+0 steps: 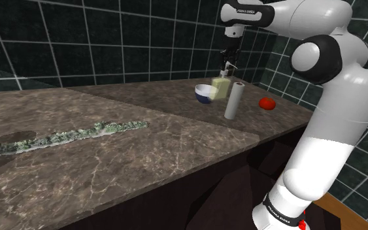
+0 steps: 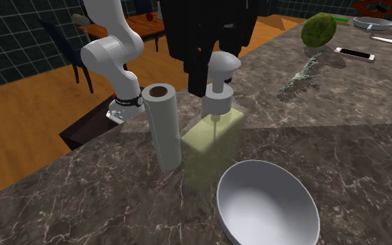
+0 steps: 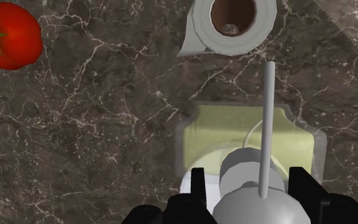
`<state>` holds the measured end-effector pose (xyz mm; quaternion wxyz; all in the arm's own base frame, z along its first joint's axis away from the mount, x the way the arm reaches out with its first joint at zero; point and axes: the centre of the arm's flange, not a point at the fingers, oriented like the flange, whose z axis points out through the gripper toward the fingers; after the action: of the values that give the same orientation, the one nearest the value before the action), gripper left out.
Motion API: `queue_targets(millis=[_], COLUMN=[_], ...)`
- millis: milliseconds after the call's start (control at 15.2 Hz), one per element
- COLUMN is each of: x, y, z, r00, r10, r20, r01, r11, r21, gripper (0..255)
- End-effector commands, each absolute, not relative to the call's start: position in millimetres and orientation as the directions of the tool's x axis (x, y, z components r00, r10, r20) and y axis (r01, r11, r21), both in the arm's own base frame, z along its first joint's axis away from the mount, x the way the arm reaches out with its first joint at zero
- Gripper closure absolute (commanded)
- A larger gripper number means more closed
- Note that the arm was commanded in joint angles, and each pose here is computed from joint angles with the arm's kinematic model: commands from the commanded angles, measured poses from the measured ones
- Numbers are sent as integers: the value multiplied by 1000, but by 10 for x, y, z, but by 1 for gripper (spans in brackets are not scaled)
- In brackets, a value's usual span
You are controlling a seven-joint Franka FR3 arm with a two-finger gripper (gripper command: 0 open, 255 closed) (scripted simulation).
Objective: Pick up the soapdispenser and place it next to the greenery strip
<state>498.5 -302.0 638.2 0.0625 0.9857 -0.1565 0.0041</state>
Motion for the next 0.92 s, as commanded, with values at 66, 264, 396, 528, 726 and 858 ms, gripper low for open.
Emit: queue_targets(millis=[66,264,396,528,726,858], x=[4976,4976,4976,4976,4945,4924], y=[-3018,-3018,-3018,-3018,-2623,-2360], z=[6550,6708,6814,6871,6872,6872], r00=[951,951,951,951,951,951], r10=[-308,-308,-308,-308,-308,-308], r20=[28,28,28,28,28,28], r01=[-309,-309,-309,-309,-309,-309], r11=[-943,-943,-943,-943,-943,-943], r21=[122,122,122,122,122,122], gripper=[255,255,255,255,255,255])
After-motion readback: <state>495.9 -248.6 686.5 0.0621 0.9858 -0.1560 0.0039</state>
